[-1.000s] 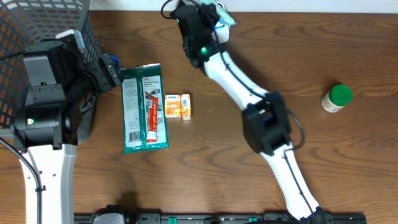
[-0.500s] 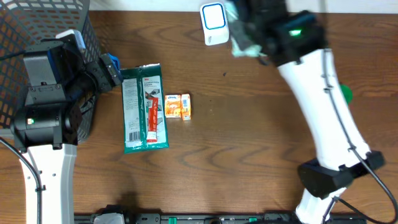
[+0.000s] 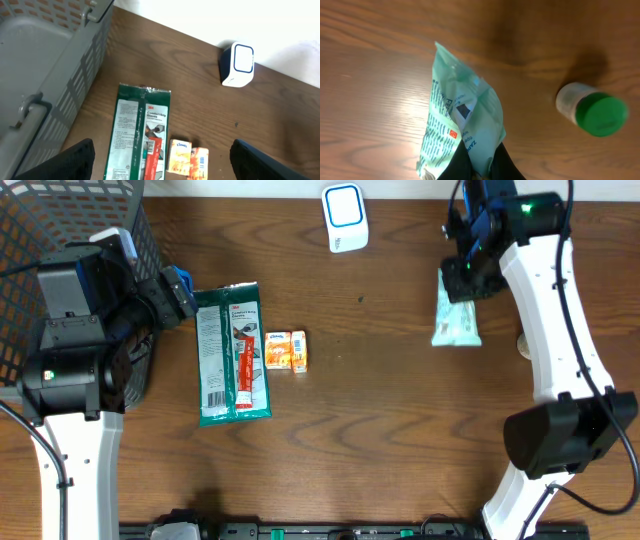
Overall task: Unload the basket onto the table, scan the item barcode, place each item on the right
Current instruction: 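Carry the wipes pouch right and lower it beside the jar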
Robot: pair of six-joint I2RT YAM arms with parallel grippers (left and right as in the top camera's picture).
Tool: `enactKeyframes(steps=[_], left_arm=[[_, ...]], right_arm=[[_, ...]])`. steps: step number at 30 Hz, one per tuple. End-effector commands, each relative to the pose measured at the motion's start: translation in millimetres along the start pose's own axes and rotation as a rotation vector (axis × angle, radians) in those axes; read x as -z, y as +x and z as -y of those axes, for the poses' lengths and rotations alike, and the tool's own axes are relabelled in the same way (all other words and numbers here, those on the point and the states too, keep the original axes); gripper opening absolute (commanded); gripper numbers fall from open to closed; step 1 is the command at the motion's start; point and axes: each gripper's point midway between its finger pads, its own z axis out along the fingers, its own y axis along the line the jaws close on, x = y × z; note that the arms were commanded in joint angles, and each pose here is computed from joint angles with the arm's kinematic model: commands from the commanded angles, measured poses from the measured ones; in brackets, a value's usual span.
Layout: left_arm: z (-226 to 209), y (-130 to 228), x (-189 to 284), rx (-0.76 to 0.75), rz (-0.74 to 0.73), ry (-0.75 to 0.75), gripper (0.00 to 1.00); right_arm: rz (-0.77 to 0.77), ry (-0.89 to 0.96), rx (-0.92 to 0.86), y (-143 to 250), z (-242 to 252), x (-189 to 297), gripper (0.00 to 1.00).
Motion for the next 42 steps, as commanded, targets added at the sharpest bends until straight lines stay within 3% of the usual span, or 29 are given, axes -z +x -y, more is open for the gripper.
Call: enactKeyframes(steps=[1, 8, 12, 18, 34, 35, 36, 37, 40, 41, 42], left_arm=[[0.1, -2.1, 1.6, -0.01, 0.006, 0.004, 0.87], [0.1, -2.1, 1.6, -0.01, 0.006, 0.004, 0.87], [0.1, -2.1, 1.6, -0.01, 0.006, 0.004, 0.87], [0.1, -2.1, 1.6, -0.01, 0.006, 0.004, 0.87], [0.1, -2.1, 1.6, -0.01, 0.006, 0.004, 0.87], [0.1, -2.1, 1.6, -0.01, 0.006, 0.004, 0.87], [0.1, -2.1, 1.6, -0.01, 0.006, 0.004, 0.87], [0.1, -2.1, 1.6, -0.01, 0.006, 0.004, 0.87], [0.1, -2.1, 1.6, -0.01, 0.006, 0.004, 0.87], [0.1, -2.1, 1.6, -0.01, 0.006, 0.004, 0.87], [0.1, -2.1, 1.6, -0.01, 0.006, 0.004, 0.87]], right_arm=[[-0.093, 0.029, -0.063, 19.4, 18.5, -40.9, 0.01], [-0.084, 0.214, -0.105, 34.2, 67.7, -118.3, 0.01], [-0.057, 0.324, -0.026, 44.2, 98.1, -155.4, 0.01], [-0.03, 0.478, -0.05, 55.2, 137.6, -171.3, 0.01], [0.089, 0.536, -0.166, 42.4, 182.5, -169.8, 0.01], [0.095, 0.535, -0.17, 41.4, 183.5, -169.7, 0.04], [0.1, 0.534, -0.171, 40.4, 183.7, -169.6, 0.16], [0.106, 0.536, -0.173, 39.0, 184.1, -169.2, 0.36], [0.138, 0.544, -0.181, 32.0, 186.3, -166.8, 0.8], [0.153, 0.548, -0.185, 28.6, 187.5, -164.9, 0.93], [0.167, 0.551, -0.189, 25.4, 188.5, -163.3, 0.99]])
